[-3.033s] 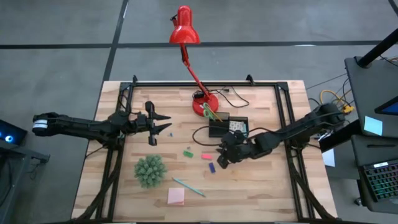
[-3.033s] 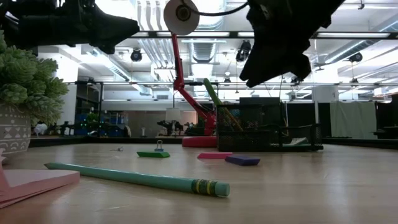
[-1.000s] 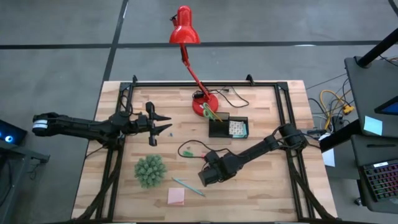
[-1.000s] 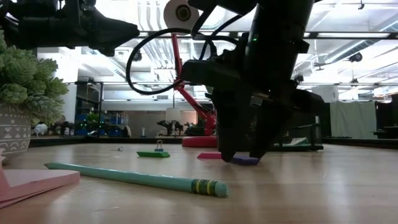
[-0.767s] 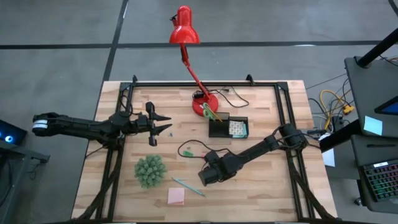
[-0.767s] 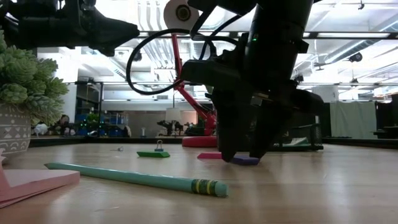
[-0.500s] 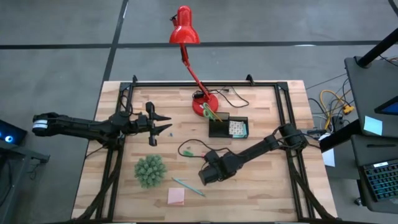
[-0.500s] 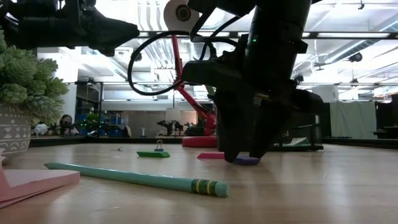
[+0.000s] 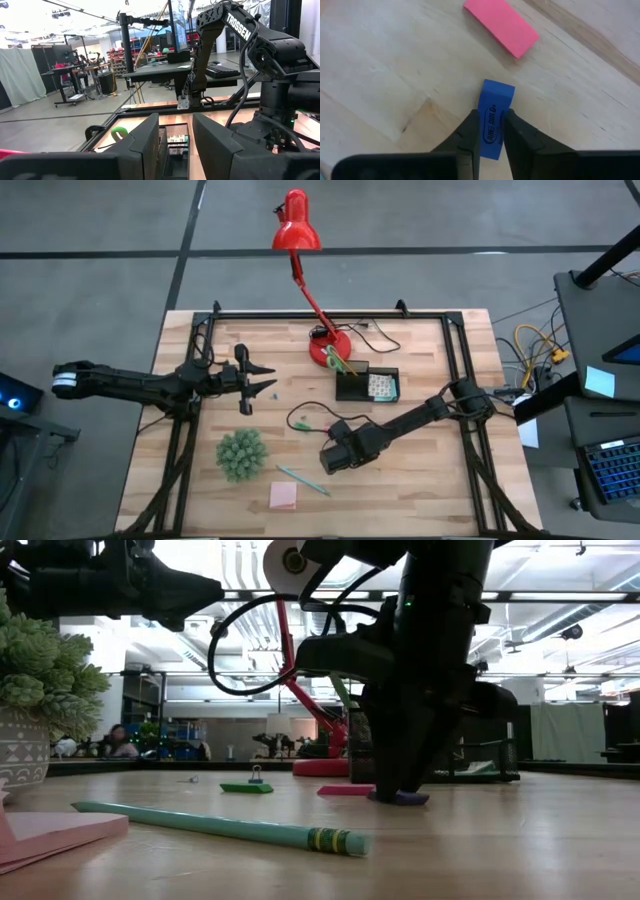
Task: Pick and place office supplies into organizer
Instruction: Put the blue eraser into the front left compartment of the desk organizer
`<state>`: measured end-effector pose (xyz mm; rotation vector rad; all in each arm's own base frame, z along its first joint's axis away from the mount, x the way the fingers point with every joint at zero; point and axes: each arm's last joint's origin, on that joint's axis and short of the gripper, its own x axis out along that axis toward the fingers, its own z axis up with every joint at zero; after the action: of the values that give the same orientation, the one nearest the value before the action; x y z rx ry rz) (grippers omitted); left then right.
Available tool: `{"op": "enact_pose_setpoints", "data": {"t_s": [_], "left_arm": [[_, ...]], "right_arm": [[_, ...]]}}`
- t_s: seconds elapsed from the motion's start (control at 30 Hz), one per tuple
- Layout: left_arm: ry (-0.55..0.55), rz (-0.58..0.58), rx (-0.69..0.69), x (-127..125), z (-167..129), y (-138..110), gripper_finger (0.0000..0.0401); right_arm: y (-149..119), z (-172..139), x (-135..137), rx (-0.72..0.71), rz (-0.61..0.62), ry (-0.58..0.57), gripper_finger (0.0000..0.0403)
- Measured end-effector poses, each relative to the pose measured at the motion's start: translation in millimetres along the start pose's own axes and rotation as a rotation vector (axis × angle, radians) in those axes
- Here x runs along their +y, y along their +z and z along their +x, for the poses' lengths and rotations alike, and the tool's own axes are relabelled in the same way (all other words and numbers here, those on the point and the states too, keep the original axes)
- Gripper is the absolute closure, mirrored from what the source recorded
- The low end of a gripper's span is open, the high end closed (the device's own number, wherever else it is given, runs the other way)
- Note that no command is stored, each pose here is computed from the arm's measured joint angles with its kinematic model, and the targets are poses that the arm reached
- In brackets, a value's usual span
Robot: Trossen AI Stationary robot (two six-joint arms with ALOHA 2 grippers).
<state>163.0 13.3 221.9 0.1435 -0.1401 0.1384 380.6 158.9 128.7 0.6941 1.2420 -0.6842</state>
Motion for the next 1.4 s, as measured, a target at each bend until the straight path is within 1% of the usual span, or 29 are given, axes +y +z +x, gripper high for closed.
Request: {"op": "enact_pose_setpoints", "data": {"t_s": [0.77,1.07,1.17,1.4], "left_arm": [[0.0,0.0,0.0,0.1,0.0,0.0,0.0294],[0.0,0.0,0.0,0.1,0.0,0.0,0.0294],[0.001,0.0,0.001,0.1,0.0,-0.1,0.0294],[0.0,0.0,0.001,0.1,0.0,-0.1,0.0294]], "right_arm": [[-1.5,-17.5,-1.4,0.011,-0.033,0.028,0.0351],[4.1,-31.0,8.4,-0.014,-0.083,0.071,0.0351],[5.3,-35.1,9.2,-0.017,-0.092,0.062,0.0351],[8.2,-44.9,5.4,-0.028,-0.143,-0.017,0.0351]]}}
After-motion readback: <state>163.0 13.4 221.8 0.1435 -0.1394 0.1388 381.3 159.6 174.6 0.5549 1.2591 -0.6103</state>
